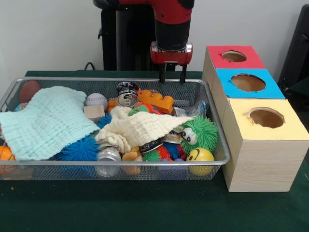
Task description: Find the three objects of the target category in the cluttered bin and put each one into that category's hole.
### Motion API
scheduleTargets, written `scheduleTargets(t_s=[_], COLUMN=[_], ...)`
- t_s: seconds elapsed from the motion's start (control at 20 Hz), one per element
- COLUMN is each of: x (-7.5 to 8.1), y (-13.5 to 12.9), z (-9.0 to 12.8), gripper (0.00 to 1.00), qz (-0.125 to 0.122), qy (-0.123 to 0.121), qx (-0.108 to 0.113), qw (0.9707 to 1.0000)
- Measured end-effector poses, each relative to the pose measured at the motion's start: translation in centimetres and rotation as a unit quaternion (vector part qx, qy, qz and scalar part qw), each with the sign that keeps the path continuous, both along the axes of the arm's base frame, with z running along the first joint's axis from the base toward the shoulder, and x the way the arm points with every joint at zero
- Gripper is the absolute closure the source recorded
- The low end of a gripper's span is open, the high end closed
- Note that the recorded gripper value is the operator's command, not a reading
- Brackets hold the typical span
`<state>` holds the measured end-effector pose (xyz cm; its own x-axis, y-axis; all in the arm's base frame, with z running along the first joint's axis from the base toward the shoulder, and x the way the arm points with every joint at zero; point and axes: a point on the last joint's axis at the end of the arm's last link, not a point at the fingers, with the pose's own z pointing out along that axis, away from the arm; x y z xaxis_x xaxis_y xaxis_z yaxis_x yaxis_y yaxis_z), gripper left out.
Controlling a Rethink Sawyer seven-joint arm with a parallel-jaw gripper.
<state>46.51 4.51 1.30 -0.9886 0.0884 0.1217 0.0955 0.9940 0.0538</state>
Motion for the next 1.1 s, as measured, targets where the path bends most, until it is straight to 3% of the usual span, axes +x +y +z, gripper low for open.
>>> scheduleTargets(t_s=[0.6,1.1], x=[-0.2,0.9], y=[0.0,-1.0], z=[-1.4,-4.5], gripper=[0.0,0.0], qz=[0.006,-0.008], qy=[-0.006,0.0], qx=[0.012,0.022], qw=[0.9999,0.9997])
